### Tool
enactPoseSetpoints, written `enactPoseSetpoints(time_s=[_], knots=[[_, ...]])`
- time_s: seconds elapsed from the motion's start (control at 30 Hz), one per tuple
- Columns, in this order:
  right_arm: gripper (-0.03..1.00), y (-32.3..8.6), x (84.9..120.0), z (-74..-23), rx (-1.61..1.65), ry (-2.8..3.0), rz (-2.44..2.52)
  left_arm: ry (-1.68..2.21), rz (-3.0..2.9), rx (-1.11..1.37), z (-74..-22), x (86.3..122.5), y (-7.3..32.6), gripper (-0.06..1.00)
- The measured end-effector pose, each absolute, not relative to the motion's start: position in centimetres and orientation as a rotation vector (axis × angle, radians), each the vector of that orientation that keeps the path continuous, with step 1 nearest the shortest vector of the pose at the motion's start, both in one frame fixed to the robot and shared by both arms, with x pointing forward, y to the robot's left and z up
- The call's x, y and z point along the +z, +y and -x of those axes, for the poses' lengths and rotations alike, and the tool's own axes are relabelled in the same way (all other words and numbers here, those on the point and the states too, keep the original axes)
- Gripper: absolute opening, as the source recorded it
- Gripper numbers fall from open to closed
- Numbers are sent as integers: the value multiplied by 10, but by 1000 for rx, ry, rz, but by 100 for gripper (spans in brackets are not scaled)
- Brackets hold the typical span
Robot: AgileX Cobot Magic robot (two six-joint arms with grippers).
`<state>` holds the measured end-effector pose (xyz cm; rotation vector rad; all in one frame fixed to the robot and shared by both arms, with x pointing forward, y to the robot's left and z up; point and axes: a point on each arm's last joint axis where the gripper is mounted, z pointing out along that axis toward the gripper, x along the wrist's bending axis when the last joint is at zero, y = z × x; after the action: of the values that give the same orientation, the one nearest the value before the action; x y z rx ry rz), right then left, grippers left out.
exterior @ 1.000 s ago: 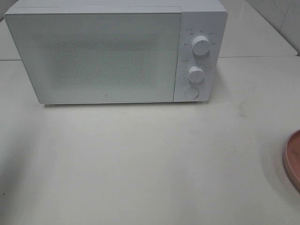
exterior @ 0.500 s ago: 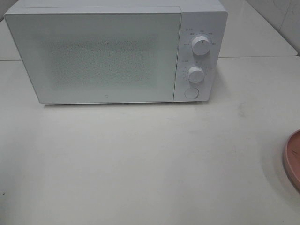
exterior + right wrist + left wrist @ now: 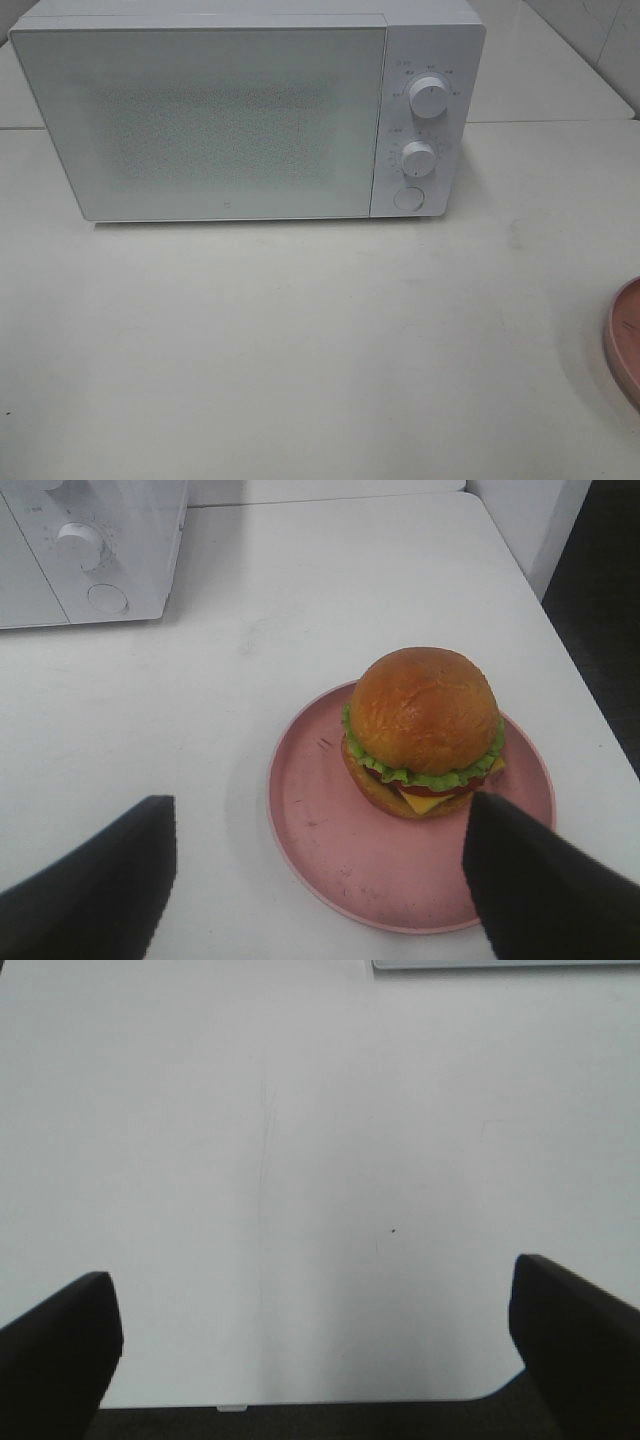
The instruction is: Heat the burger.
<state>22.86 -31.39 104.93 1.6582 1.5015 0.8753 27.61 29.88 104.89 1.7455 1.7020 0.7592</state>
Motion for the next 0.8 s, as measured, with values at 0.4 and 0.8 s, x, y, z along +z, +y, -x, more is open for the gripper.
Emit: enactPoseSetpoints(time_s=[0.4,0.8], knots=[[76,-314,1049,-229,875,1501,-1658,1482,-1527,851,-235,1054,289,99],[76,-314,1049,-229,875,1501,-1658,1478,-1528,858,-234,1054,289,99]])
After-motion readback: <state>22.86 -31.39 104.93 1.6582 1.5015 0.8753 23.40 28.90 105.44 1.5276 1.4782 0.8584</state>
